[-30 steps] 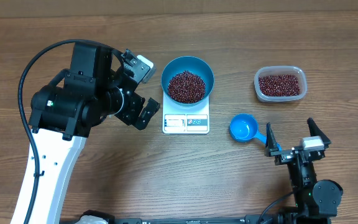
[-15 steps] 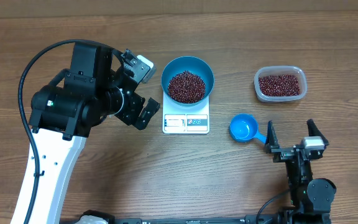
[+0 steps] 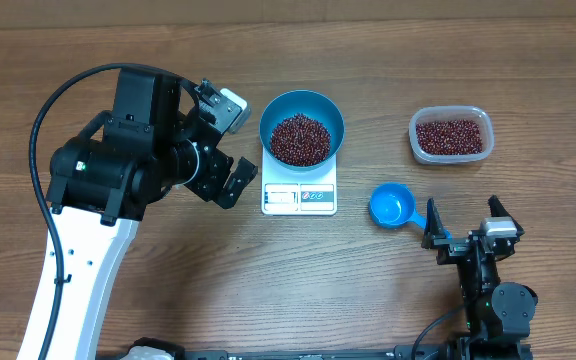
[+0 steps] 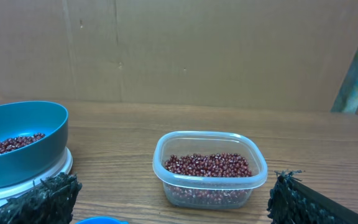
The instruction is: Scoop item into bowl and weigh 150g on scale
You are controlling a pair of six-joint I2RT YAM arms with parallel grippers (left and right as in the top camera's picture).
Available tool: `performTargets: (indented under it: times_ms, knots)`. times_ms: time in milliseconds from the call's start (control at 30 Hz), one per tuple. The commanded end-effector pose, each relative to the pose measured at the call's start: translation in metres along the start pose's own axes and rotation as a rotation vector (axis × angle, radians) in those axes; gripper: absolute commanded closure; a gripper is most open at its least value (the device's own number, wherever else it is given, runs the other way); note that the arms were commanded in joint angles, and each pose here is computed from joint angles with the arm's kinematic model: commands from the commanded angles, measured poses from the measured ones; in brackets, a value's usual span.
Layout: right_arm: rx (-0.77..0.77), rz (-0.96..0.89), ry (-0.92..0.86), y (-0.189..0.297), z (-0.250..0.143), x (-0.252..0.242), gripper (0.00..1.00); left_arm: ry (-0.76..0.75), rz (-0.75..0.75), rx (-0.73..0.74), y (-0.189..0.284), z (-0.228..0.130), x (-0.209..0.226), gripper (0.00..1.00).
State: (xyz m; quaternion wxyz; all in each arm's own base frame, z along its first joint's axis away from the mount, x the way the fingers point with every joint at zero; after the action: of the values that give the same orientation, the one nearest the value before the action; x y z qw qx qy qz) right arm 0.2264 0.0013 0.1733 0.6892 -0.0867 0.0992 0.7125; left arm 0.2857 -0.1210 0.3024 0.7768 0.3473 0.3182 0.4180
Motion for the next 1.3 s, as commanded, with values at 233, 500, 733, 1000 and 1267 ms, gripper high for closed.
performTargets:
  times_ms: [233,500,733,1000,1267]
  knots:
    - [-0.003,0.004,-0.007,0.0,-0.002,0.002,0.0,-0.023,-0.014,-0.021,0.005,0.004,-0.004,0.0]
    - [-0.003,0.004,-0.007,0.0,-0.002,0.002,0.0,-0.023,-0.014,-0.021,0.005,0.004,-0.004,0.01]
    - [-0.003,0.004,-0.007,0.0,-0.002,0.002,0.0,-0.023,-0.014,-0.021,0.005,0.004,-0.004,0.0]
    - [-0.003,0.004,-0.007,0.0,-0.002,0.002,0.0,-0.023,-0.014,-0.021,0.005,0.004,-0.004,0.0]
    - [-0.003,0.004,-0.007,0.0,-0.002,0.002,0.0,0.061,-0.029,-0.057,0.007,0.011,-0.006,0.0]
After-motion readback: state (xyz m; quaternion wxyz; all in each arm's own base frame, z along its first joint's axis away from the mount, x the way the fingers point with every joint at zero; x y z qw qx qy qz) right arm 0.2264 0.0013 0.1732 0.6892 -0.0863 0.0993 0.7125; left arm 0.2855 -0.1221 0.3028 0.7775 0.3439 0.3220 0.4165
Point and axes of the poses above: each gripper's point midway between its finger pads, its own y axis back along the fingers, its own x axis along the line the jaws close on, z = x × y, the point moved 2 cm from there along y, back along the fingers, and after that the axes turned 13 degrees about y, right-handed, at the moved point
